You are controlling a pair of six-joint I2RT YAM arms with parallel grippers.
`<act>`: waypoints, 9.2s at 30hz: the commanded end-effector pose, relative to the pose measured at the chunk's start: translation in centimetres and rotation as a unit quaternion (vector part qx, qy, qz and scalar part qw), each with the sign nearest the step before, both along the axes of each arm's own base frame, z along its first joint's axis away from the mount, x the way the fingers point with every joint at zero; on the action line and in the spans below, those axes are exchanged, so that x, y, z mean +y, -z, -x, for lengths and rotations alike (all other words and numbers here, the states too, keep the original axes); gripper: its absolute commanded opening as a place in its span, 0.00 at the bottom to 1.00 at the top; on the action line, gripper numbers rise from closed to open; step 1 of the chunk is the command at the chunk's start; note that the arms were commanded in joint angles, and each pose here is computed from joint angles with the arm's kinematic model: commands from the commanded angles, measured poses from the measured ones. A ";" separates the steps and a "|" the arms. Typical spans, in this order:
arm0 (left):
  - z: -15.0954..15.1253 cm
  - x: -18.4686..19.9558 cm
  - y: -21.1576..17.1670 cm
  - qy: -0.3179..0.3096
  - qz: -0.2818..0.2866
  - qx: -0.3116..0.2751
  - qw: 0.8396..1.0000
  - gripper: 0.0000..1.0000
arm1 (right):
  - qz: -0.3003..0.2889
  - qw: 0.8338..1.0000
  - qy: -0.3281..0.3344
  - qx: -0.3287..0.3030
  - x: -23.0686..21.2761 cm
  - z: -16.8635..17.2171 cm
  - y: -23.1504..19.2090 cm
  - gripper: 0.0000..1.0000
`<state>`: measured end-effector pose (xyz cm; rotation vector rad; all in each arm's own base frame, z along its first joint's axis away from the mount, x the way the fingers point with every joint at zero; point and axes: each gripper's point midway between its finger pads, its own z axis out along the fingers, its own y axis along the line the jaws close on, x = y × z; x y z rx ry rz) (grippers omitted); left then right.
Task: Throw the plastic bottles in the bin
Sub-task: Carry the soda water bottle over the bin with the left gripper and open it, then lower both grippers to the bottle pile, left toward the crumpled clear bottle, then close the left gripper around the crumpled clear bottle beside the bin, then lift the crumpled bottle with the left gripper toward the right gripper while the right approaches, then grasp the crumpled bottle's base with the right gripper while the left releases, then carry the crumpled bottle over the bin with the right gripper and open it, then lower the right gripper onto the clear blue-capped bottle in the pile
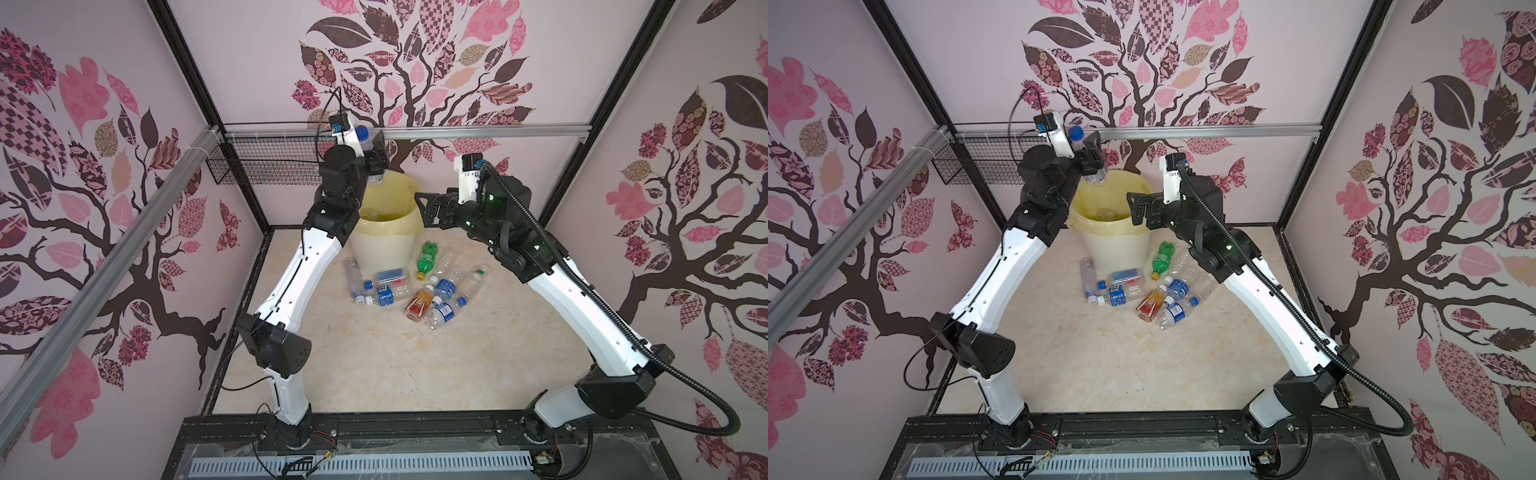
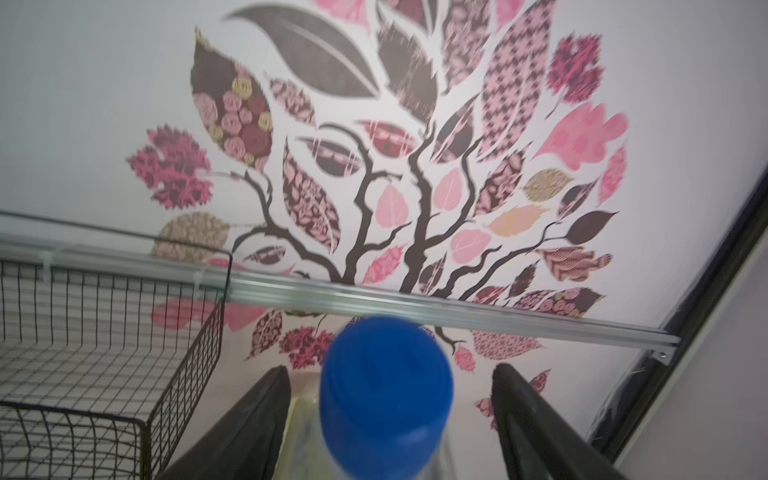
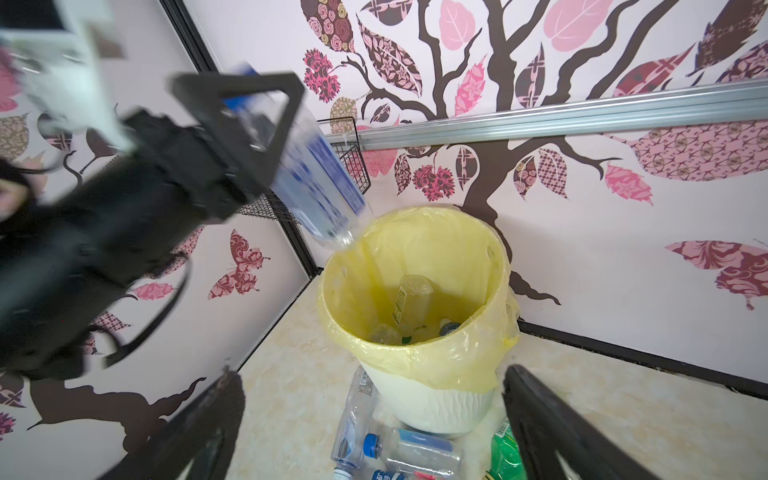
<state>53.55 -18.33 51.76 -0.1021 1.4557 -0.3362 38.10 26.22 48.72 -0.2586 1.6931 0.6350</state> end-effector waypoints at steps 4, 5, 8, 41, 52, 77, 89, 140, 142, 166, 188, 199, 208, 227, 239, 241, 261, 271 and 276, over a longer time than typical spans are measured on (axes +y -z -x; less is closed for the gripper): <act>-0.6 -0.7 3.8 -0.002 -0.010 0.069 0.998 0.97 | -0.011 1.000 -0.011 0.004 -0.1 0.5 -0.2 1.00; -0.4 -0.7 3.8 -0.002 -0.011 0.070 0.998 0.97 | -0.012 1.000 -0.014 0.006 0.0 0.5 -0.1 1.00; 0.1 -0.6 4.0 -0.001 -0.011 0.072 0.997 0.97 | -0.016 1.000 -0.017 0.010 0.0 0.7 -0.1 1.00; 7.6 3.1 7.8 -0.023 -0.032 0.195 0.980 0.97 | -0.034 0.995 -0.038 0.085 0.8 1.4 5.2 1.00; 13.3 7.3 19.8 -0.047 0.003 0.334 0.941 0.97 | 0.042 0.989 -0.045 0.131 3.1 3.7 13.6 1.00; 10.2 8.0 42.0 -0.051 0.050 0.510 0.857 0.90 | 0.063 0.977 -0.068 0.192 4.0 7.4 21.2 1.00; 9.7 6.5 46.6 -0.026 0.066 0.539 0.839 0.77 | 0.067 0.980 -0.064 0.176 3.5 7.5 20.4 1.00; 22.6 0.3 30.4 0.183 0.028 0.406 0.895 0.43 | 0.003 0.963 -0.076 0.258 5.3 4.7 16.9 1.00; 23.3 0.4 29.5 0.182 0.023 0.402 0.897 0.42 | -0.013 0.961 -0.083 0.262 5.7 4.6 16.6 0.99; 29.5 -2.6 26.3 0.236 0.009 0.361 0.902 0.41 | -0.078 0.939 -0.162 0.294 9.6 6.4 17.3 0.87; 29.3 -4.2 23.3 0.263 0.022 0.322 0.909 0.41 | -0.084 0.916 -0.198 0.340 12.3 7.4 20.5 0.73; 29.3 -3.4 23.8 0.247 0.011 0.323 0.914 0.49 | -0.080 0.925 -0.186 0.320 12.2 6.6 19.8 0.51; 29.7 -2.1 23.3 0.228 -0.006 0.325 0.918 0.83 | -0.048 0.954 -0.145 0.258 9.9 4.4 16.7 0.50; 26.9 -2.1 12.6 0.203 -0.075 0.224 0.950 0.97 | -0.059 0.985 0.084 -0.139 -1.8 -1.3 -9.1 0.52; 26.1 -1.2 8.3 0.178 -0.085 0.172 0.965 0.97 | -0.113 0.935 0.157 -0.296 -5.1 0.2 -18.0 0.57; 25.9 -0.8 8.3 0.171 -0.084 0.170 0.967 0.97 | -0.103 0.940 0.155 -0.285 -3.7 -1.8 -16.5 0.57; 26.7 4.1 13.6 0.110 -0.047 0.249 0.961 0.97 | -0.084 0.985 0.110 -0.104 4.8 -14.3 -3.5 1.00; 26.9 4.6 20.1 0.083 -0.039 0.340 0.936 0.97 | -0.017 0.996 0.083 0.008 2.5 -9.3 1.1 1.00; 26.6 4.3 23.3 0.073 -0.050 0.388 0.917 0.97 | 0.024 0.994 0.073 0.072 0.7 -5.9 7.8 1.00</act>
